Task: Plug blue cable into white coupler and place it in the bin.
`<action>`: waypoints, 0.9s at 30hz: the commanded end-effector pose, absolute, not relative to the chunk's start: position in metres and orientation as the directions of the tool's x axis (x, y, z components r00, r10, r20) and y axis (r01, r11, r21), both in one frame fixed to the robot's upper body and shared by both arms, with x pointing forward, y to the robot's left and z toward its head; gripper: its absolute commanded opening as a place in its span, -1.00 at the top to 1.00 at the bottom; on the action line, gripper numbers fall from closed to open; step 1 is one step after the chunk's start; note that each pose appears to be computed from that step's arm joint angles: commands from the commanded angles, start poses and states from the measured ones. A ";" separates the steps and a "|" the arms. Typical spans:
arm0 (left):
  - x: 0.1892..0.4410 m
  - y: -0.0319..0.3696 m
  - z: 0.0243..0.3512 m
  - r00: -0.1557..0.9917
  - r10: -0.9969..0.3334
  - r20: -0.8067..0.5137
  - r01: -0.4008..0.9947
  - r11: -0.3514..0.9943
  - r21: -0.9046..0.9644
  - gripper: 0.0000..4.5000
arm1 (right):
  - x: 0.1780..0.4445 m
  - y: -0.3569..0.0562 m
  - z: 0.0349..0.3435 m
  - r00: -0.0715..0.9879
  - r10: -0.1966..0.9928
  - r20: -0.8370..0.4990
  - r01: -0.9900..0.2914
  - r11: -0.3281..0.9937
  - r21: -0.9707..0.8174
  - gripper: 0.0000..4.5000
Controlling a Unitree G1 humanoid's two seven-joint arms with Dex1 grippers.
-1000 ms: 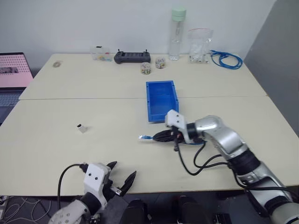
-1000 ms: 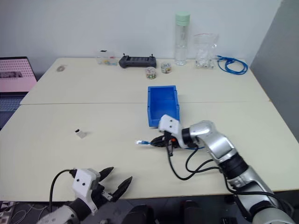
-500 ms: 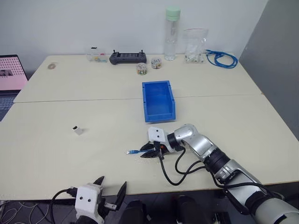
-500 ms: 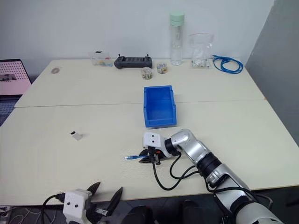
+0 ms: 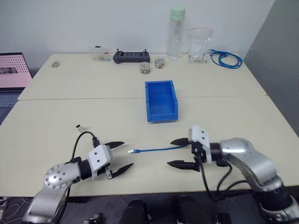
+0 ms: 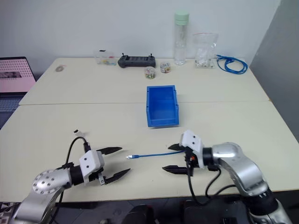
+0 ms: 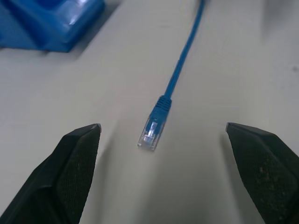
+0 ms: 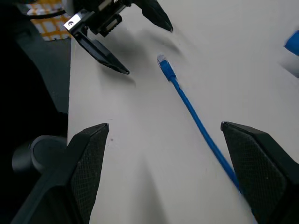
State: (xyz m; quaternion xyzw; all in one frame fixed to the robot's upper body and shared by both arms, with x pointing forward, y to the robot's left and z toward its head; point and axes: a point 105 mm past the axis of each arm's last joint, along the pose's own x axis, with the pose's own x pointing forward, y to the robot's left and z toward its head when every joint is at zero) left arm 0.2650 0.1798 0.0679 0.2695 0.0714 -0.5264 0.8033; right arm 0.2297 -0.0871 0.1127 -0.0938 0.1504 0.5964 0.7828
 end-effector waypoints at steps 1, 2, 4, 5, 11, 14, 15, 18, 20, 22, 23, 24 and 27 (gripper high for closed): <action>0.279 0.184 0.053 0.284 -0.822 -0.494 0.939 0.133 0.318 -1.00 | 0.212 -0.100 0.126 0.293 0.902 -0.318 -0.953 0.304 -0.017 -0.81; 0.284 0.184 0.051 0.263 -0.821 -0.507 0.944 0.110 0.311 -1.00 | 0.211 -0.103 0.125 0.321 0.891 -0.320 -0.943 0.333 -0.019 -0.81; 0.290 0.182 0.046 0.217 -0.821 -0.528 0.957 0.073 0.280 -1.00 | 0.214 -0.108 0.125 0.383 0.869 -0.313 -0.918 0.395 -0.028 -0.81; 0.292 0.181 0.044 0.197 -0.821 -0.536 0.963 0.059 0.264 -1.00 | 0.216 -0.110 0.125 0.406 0.860 -0.307 -0.908 0.417 -0.032 -0.81; 0.291 0.181 0.034 0.109 -0.815 -0.569 0.988 0.023 0.155 -0.81 | 0.219 -0.116 0.122 0.496 0.814 -0.302 -0.862 0.504 -0.056 -0.84; 0.289 0.189 0.036 0.104 -0.807 -0.581 0.990 0.029 0.137 -0.49 | 0.218 -0.117 0.124 0.509 0.808 -0.295 -0.853 0.520 -0.047 -0.84; 0.289 0.193 0.038 0.113 -0.804 -0.583 0.990 0.044 0.132 -0.39 | 0.218 -0.118 0.125 0.514 0.807 -0.292 -0.850 0.525 -0.047 -0.84; 0.288 0.200 0.039 0.122 -0.798 -0.591 0.991 0.066 0.116 -0.11 | 0.219 -0.118 0.126 0.519 0.804 -0.289 -0.847 0.529 -0.050 -0.84; 0.282 0.209 0.035 0.116 -0.779 -0.616 0.993 0.069 0.099 0.08 | 0.223 -0.120 0.128 0.521 0.803 -0.289 -0.847 0.528 -0.058 -0.84; 0.279 0.217 0.032 0.118 -0.762 -0.637 0.993 0.082 0.086 0.28 | 0.225 -0.121 0.129 0.522 0.803 -0.289 -0.847 0.528 -0.063 -0.84; 0.280 0.220 0.031 0.126 -0.756 -0.643 0.992 0.098 0.080 0.37 | 0.226 -0.121 0.130 0.521 0.803 -0.288 -0.848 0.526 -0.066 -0.84; 0.281 0.223 0.030 0.135 -0.750 -0.648 0.991 0.113 0.075 0.47 | 0.227 -0.121 0.131 0.521 0.804 -0.287 -0.848 0.525 -0.067 -0.84; 0.277 0.232 0.026 0.131 -0.727 -0.674 0.991 0.118 0.066 0.74 | 0.229 -0.121 0.132 0.512 0.810 -0.286 -0.854 0.517 -0.064 -0.84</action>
